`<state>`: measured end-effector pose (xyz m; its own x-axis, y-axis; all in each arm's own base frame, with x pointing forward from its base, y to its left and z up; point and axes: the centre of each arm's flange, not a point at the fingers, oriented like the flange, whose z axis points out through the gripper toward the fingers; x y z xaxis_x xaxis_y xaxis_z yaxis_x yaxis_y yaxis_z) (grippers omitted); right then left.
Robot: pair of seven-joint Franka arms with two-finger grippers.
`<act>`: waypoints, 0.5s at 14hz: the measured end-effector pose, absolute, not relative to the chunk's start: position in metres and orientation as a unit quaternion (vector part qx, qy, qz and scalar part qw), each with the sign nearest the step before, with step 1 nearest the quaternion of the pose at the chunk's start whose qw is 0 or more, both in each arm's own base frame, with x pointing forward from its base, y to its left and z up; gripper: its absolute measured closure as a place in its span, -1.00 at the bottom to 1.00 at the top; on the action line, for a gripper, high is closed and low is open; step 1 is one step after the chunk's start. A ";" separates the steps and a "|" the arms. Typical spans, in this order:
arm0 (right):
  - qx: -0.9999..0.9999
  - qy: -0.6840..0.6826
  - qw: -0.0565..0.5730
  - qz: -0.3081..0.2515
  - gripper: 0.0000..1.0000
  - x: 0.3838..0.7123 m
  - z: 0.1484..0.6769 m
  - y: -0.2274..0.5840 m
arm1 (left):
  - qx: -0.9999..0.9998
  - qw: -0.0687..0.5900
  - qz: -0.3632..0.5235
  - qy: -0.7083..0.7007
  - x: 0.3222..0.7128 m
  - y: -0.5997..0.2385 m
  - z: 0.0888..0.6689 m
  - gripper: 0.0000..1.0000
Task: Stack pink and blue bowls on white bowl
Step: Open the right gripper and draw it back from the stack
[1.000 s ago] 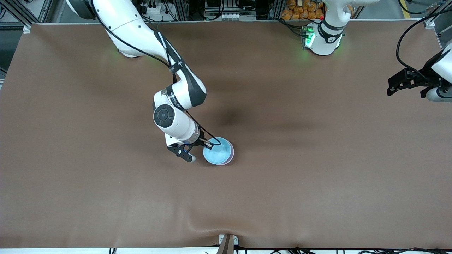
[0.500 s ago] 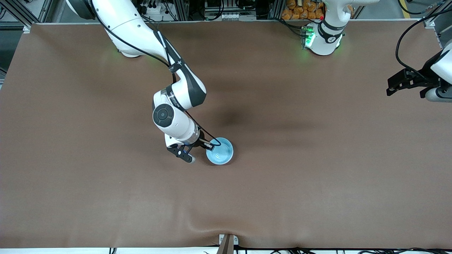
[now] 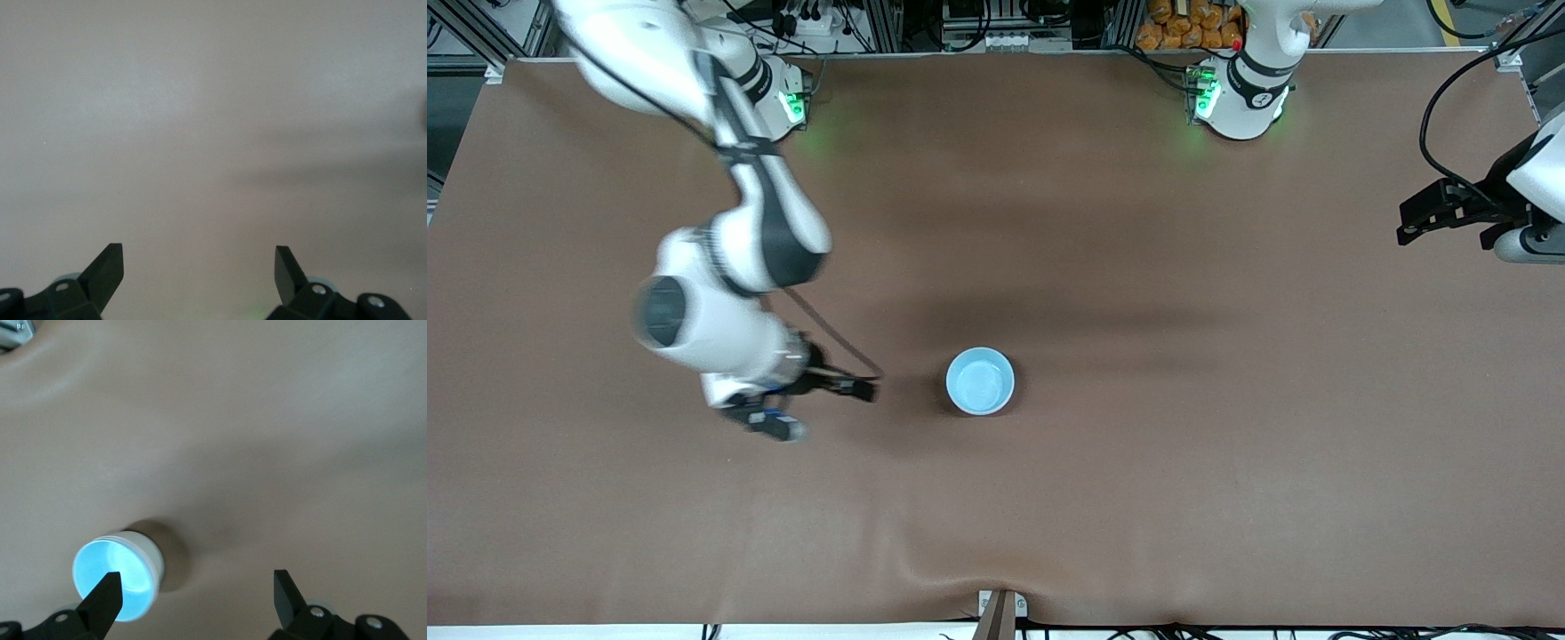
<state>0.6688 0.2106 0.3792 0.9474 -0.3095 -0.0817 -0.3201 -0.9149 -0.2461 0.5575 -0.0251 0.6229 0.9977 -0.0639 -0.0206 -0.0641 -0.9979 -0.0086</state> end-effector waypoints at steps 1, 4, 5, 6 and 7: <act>-0.981 0.150 0.125 0.016 -1.00 0.671 0.392 0.181 | -0.999 0.005 0.010 0.031 0.558 -0.024 0.623 -1.00; -0.986 0.118 0.119 -0.001 -1.00 0.660 0.421 0.102 | -1.000 0.005 0.010 0.029 0.558 -0.023 0.623 -1.00; -0.988 0.104 0.117 -0.005 -1.00 0.651 0.432 0.080 | -1.000 0.005 0.010 0.029 0.558 -0.022 0.623 -1.00; -0.990 0.089 0.108 -0.006 -1.00 0.640 0.448 0.058 | -1.000 0.005 0.010 0.028 0.558 -0.022 0.623 -1.00; -0.992 0.076 0.096 -0.002 -1.00 0.628 0.466 0.039 | -1.000 0.005 0.009 0.028 0.558 -0.022 0.624 -1.00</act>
<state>0.6276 0.0394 0.4656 0.9885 -0.1511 -0.0099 -0.1501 -0.9700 -0.1914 0.5577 -0.0217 0.6236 0.9982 -0.0562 -0.0190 -0.0564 -0.9984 -0.0088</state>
